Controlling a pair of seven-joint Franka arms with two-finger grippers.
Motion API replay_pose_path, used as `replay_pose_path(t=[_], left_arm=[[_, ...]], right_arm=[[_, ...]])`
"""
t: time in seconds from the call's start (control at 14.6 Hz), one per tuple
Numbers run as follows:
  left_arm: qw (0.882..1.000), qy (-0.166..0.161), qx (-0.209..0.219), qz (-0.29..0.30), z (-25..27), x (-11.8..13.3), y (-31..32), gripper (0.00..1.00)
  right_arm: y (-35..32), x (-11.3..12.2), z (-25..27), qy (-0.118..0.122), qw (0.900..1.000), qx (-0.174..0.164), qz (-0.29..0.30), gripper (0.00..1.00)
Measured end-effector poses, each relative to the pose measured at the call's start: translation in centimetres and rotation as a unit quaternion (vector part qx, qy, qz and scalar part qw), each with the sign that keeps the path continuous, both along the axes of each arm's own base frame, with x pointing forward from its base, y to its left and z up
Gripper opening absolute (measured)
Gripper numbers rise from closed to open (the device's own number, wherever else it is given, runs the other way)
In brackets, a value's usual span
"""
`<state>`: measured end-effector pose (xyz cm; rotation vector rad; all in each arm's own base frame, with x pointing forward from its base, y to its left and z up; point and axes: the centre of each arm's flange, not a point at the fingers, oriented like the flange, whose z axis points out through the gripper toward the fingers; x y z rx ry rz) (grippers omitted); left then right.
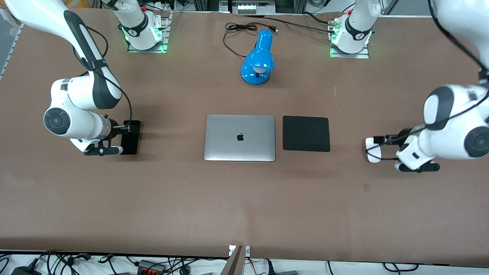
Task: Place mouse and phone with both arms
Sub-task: 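Close the right gripper on the phone and the left gripper on the mouse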
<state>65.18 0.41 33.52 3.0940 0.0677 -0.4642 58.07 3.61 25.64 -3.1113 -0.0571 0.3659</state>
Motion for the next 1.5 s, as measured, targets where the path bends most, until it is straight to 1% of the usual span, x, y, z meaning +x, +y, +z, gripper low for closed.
replay_pose_path(t=[0.14,0.27,0.34,0.55,0.75,0.89,1.09,1.3,1.37,1.5], left_arm=[[0.998,-0.042,0.041,-0.031,-3.4,0.1,0.6,1.0],[0.994,-0.079,0.053,-0.052,-6.3,-0.7,0.5,1.0],[0.993,-0.09,0.052,-0.055,-7.6,-1.3,0.4,1.0],[0.992,-0.101,0.046,-0.066,-10.5,-3.6,0.3,1.0],[0.988,-0.124,0.038,-0.078,-12.4,-5.4,0.4,1.0],[0.989,-0.125,0.036,-0.076,-13.2,-6.2,1.2,1.0],[0.989,-0.12,0.035,-0.073,-13.7,-6.7,1.7,1.0],[0.991,-0.114,0.035,-0.068,-14.2,-7.1,2.3,1.0],[0.991,-0.113,0.035,-0.067,-14.4,-7.1,2.4,0.95],[0.991,-0.11,0.034,-0.068,-14.8,-7.2,2.4,0.75]], right_arm=[[-0.9,-1.2,-2.0,-0.01,1.0,0.003,-0.008,1.0],[-1.3,-2.1,-3.3,-0.014,1.0,0.004,-0.012,1.0],[-1.6,-2.4,-3.7,-0.014,1.0,0.005,-0.014,1.0],[-2.5,-2.3,-4.2,-0.02,1.0,0.004,-0.023,1.0],[-3.1,-2.3,-5.4,-0.024,0.999,0.003,-0.041,1.0],[-2.8,-2.2,-6.2,-0.027,0.998,0.003,-0.053,1.0],[-2.7,-2.3,-7.4,-0.031,0.998,0.005,-0.058,1.0],[-2.6,-2.7,-8.1,-0.047,0.997,0.009,-0.059,1.0],[-2.6,-3.0,-8.5,-0.052,0.997,0.01,-0.059,1.0],[-2.6,-3.7,-9.1,-0.053,0.997,0.01,-0.06,1.0]])
